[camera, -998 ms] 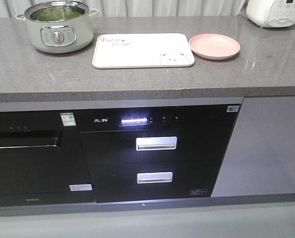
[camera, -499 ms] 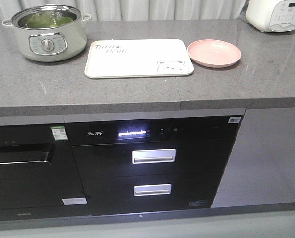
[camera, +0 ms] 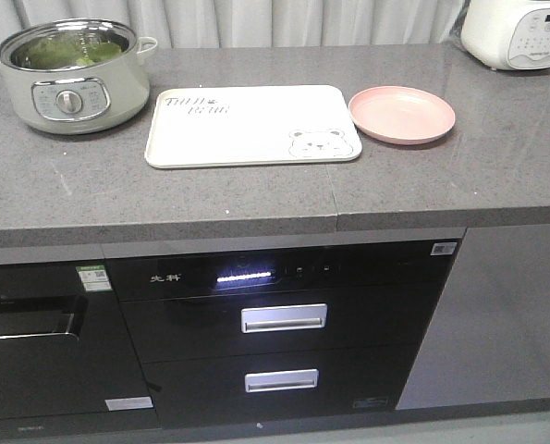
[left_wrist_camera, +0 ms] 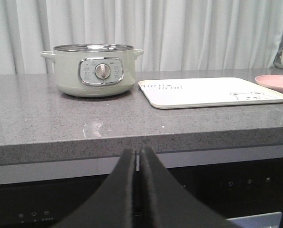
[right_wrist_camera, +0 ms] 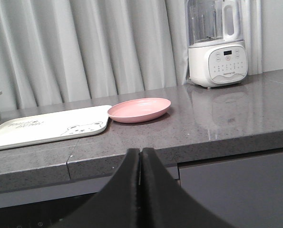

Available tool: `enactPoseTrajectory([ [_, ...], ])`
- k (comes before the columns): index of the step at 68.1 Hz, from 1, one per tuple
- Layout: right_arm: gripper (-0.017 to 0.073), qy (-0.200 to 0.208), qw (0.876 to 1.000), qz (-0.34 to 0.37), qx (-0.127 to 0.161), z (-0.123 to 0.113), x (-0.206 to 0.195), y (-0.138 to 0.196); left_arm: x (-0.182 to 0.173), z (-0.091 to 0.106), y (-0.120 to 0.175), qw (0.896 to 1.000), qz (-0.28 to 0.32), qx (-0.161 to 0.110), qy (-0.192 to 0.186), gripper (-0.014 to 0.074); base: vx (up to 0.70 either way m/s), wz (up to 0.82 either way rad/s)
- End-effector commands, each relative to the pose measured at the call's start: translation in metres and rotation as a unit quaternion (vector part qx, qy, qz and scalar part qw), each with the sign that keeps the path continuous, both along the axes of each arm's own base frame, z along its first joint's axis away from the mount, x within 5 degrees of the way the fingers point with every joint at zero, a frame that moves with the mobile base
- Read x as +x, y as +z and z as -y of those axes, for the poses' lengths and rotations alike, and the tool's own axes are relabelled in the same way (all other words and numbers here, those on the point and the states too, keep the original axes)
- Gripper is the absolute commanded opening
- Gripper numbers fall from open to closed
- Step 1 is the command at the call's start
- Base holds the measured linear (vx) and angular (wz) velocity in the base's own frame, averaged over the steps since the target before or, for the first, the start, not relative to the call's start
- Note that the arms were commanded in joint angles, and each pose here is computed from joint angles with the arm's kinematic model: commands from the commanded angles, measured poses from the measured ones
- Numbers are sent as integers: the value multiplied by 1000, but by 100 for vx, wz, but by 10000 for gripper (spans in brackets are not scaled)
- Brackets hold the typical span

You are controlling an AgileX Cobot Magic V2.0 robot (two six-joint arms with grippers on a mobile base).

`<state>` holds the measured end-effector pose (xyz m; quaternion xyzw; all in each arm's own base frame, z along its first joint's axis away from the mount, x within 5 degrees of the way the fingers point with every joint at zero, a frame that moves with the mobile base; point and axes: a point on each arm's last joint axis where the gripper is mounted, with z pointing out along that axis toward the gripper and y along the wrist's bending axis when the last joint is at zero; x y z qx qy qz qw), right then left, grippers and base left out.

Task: Transfer vegetables to tray and serve
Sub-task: 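Drive up to the counter edge facing the tray and pot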

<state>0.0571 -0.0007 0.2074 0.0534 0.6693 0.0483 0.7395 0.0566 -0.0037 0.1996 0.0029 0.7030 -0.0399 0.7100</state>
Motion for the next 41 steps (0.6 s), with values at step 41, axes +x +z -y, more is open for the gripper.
enactPoseTrajectory([
  [41, -6, 4, 1000, 25, -9, -1, 1, 1, 0, -1, -2, 1000, 28, -9, 6, -6, 9, 1],
])
